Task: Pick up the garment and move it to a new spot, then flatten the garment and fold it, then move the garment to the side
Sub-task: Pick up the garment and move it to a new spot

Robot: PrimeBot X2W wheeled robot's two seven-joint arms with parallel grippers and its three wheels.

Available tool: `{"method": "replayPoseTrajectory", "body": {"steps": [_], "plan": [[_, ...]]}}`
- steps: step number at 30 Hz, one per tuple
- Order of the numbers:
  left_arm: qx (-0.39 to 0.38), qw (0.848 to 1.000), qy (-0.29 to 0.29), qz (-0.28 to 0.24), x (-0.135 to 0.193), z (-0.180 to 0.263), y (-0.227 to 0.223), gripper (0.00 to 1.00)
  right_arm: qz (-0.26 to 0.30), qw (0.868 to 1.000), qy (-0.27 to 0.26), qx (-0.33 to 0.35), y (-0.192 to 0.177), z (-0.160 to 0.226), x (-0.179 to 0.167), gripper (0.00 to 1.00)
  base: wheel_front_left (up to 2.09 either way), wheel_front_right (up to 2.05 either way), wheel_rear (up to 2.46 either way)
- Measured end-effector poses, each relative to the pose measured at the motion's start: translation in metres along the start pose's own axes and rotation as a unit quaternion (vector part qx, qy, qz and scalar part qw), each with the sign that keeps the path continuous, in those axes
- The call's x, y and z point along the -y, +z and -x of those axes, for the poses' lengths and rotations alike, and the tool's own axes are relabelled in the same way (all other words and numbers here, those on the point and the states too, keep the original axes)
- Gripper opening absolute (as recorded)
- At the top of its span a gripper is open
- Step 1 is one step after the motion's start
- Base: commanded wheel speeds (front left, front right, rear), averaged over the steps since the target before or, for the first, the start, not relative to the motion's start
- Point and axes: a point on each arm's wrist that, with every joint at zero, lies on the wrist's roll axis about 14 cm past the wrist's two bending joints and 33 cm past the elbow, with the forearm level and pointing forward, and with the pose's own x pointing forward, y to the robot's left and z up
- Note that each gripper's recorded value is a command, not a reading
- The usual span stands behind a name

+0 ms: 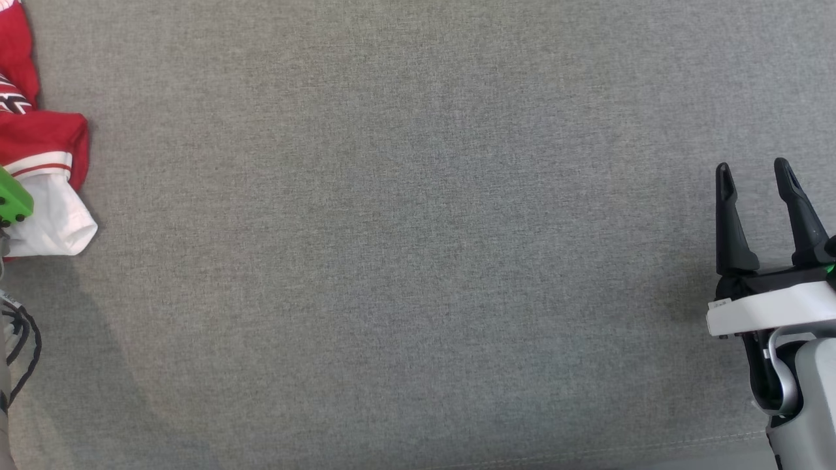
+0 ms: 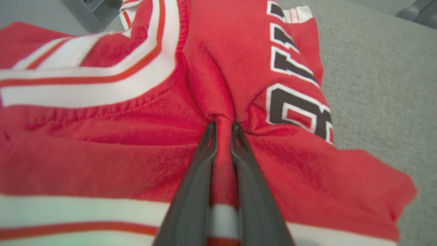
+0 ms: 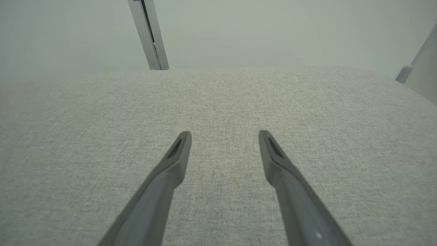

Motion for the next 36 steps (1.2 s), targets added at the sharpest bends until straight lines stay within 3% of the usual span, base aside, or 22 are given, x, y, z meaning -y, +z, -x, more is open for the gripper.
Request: {"method": "replayPoseTrajectory", "body": {"steps": [10, 18, 25, 30, 36], "plan": [[0.119, 0.992, -0.016, -0.031, 0.009, 0.024, 0.061, 0.0, -0.009, 1.0, 0.007, 0.02, 0.018, 0.006, -0.01, 1.0, 0.0, 0.0, 0.0], [0.259, 0.963, -0.048, -0.065, 0.034, 0.068, 0.147, 0.0, -0.021, 0.999, 0.006, 0.039, 0.034, 0.017, -0.018, 1.0, 0.0, 0.0, 0.0], [0.379, 0.915, -0.115, -0.073, 0.086, 0.132, 0.228, 0.0, -0.037, 0.997, 0.001, 0.06, 0.051, 0.03, -0.023, 1.0, 0.0, 0.0, 0.0], [0.441, 0.87, -0.198, -0.098, 0.158, 0.184, 0.269, 0.0, -0.044, 0.997, -0.022, 0.066, 0.055, 0.046, -0.013, 1.0, 0.0, 0.0, 0.0], [0.471, 0.822, -0.305, -0.103, 0.247, 0.24, 0.277, 0.0, -0.053, 0.995, -0.051, 0.073, 0.061, 0.065, 0.0, 1.0, 0.0, 0.0, 0.0]]}}
